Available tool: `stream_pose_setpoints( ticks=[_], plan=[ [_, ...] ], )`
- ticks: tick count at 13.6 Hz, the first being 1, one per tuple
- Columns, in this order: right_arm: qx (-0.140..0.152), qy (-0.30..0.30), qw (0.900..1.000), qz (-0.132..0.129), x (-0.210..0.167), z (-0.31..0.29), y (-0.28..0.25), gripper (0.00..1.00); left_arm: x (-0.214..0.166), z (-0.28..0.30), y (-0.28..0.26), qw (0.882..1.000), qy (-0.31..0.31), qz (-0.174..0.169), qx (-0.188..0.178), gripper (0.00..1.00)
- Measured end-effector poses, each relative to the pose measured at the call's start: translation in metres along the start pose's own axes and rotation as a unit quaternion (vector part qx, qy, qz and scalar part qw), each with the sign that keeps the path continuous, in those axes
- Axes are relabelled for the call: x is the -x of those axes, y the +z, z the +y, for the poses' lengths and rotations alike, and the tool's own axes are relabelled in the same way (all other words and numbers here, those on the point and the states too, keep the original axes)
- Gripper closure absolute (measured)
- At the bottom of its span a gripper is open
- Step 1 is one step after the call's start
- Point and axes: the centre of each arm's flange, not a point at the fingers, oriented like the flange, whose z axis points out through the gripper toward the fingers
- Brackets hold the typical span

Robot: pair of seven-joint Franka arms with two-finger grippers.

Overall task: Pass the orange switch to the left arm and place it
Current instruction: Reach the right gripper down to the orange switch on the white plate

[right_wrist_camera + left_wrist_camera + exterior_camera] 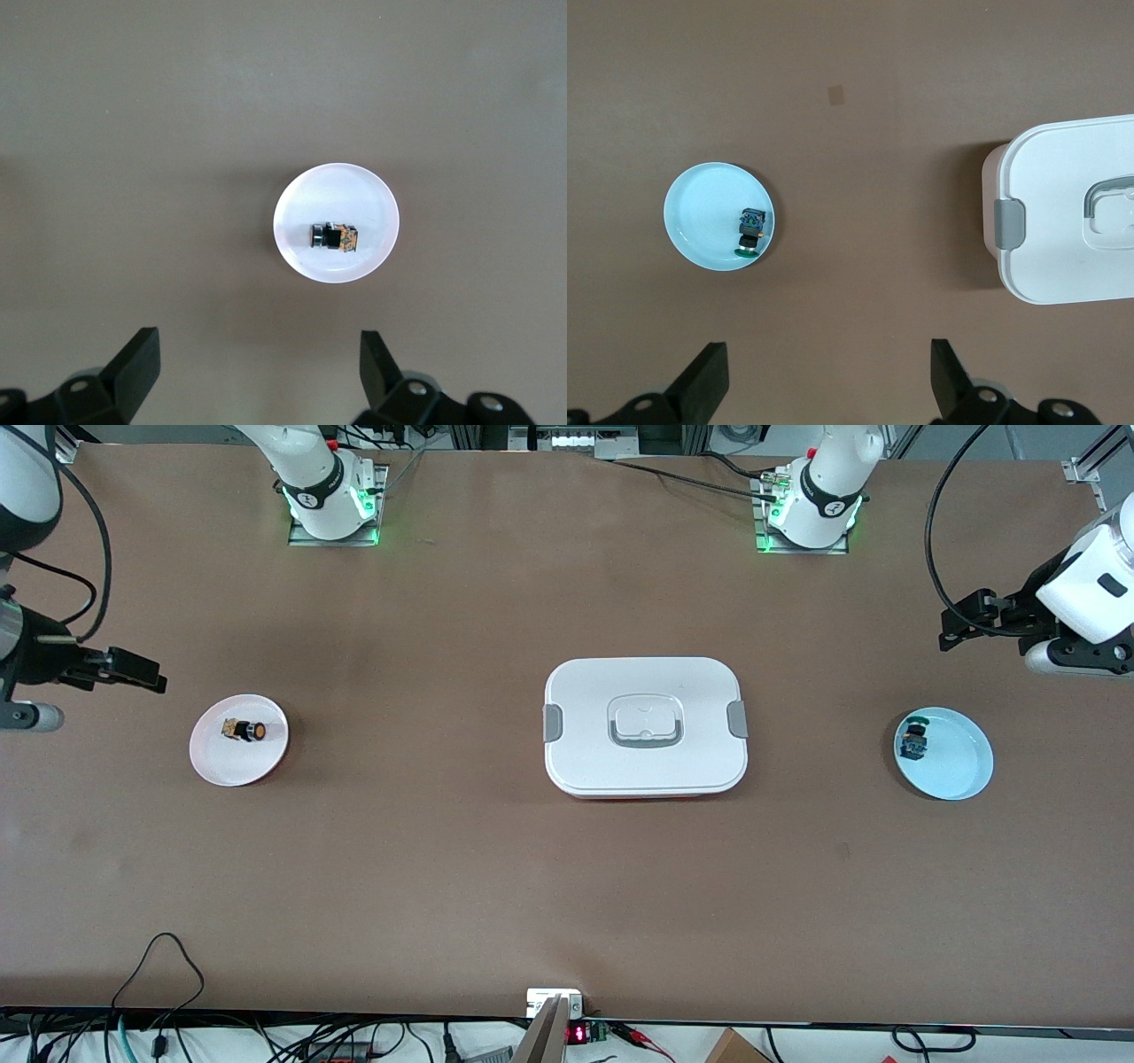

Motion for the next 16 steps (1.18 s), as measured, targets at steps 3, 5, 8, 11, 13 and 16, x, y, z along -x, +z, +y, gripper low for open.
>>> stream_pose_setpoints(
  ticks=[3,5,8,11,13,16],
  plan=[
    [0.003,0.008,1.000,0.012,-0.013,0.010,0.011,0.00,0.000,0.000,0.000,1.000,0.000,0.000,0.000,0.00],
    [0.001,0.014,1.000,0.002,-0.017,0.026,0.024,0.00,0.000,0.000,0.000,1.000,0.000,0.000,0.000,0.00],
    [0.001,0.022,0.999,-0.025,-0.026,0.042,0.057,0.00,0.000,0.000,0.000,1.000,0.000,0.000,0.000,0.00],
    [0.001,0.028,0.999,-0.037,-0.040,0.051,0.087,0.00,0.000,0.000,0.000,1.000,0.000,0.000,0.000,0.00],
    [0.001,0.028,0.999,-0.042,-0.044,0.052,0.097,0.00,0.000,0.000,0.000,1.000,0.000,0.000,0.000,0.00],
    [0.003,0.025,0.999,-0.033,-0.047,0.048,0.097,0.00,0.000,0.000,0.000,1.000,0.000,0.000,0.000,0.00]
  ],
)
